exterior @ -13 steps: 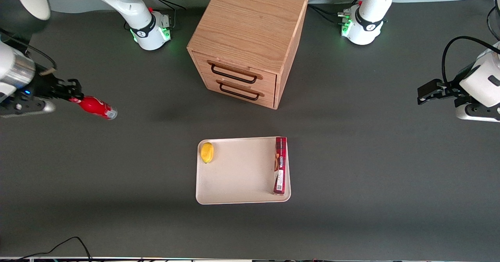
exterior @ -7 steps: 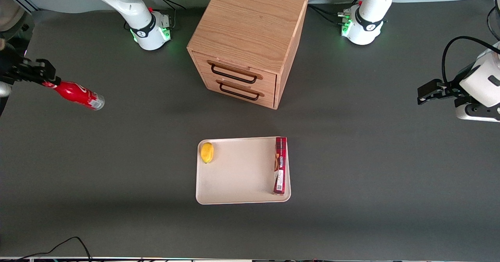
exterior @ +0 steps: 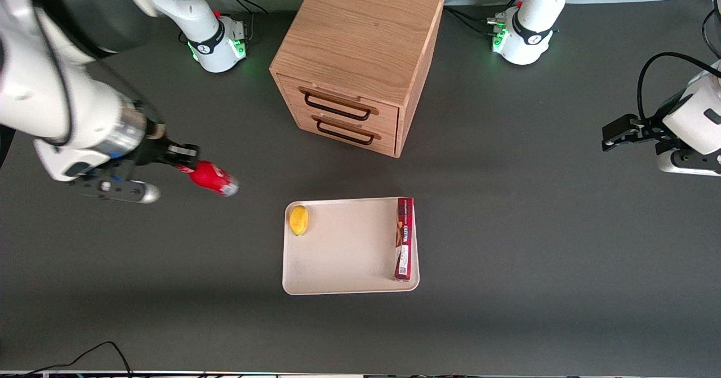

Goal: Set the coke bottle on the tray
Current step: 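Carry the bottle over the cream tray beside the lemon, then lower the bottle onto the tray and open the right gripper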

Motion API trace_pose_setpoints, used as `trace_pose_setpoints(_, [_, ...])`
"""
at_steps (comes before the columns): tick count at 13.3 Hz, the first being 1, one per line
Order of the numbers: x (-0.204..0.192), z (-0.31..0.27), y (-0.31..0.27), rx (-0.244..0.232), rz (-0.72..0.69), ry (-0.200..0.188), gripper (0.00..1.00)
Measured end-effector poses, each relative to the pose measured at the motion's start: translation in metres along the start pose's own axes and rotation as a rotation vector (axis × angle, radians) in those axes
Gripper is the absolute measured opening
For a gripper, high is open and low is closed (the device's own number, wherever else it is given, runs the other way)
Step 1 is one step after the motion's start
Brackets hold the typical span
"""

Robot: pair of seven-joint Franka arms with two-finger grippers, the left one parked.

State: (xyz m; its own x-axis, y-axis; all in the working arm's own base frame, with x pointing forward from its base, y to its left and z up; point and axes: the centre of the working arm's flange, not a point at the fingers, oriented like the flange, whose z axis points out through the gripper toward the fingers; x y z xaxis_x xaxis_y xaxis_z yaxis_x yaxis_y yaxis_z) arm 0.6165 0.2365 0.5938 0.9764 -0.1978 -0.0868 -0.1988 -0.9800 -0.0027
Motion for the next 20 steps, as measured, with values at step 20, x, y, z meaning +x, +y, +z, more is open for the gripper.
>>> trace_pose_setpoints(20, [0.079,0.250,-0.135,0.026,0.065,0.207,0.31])
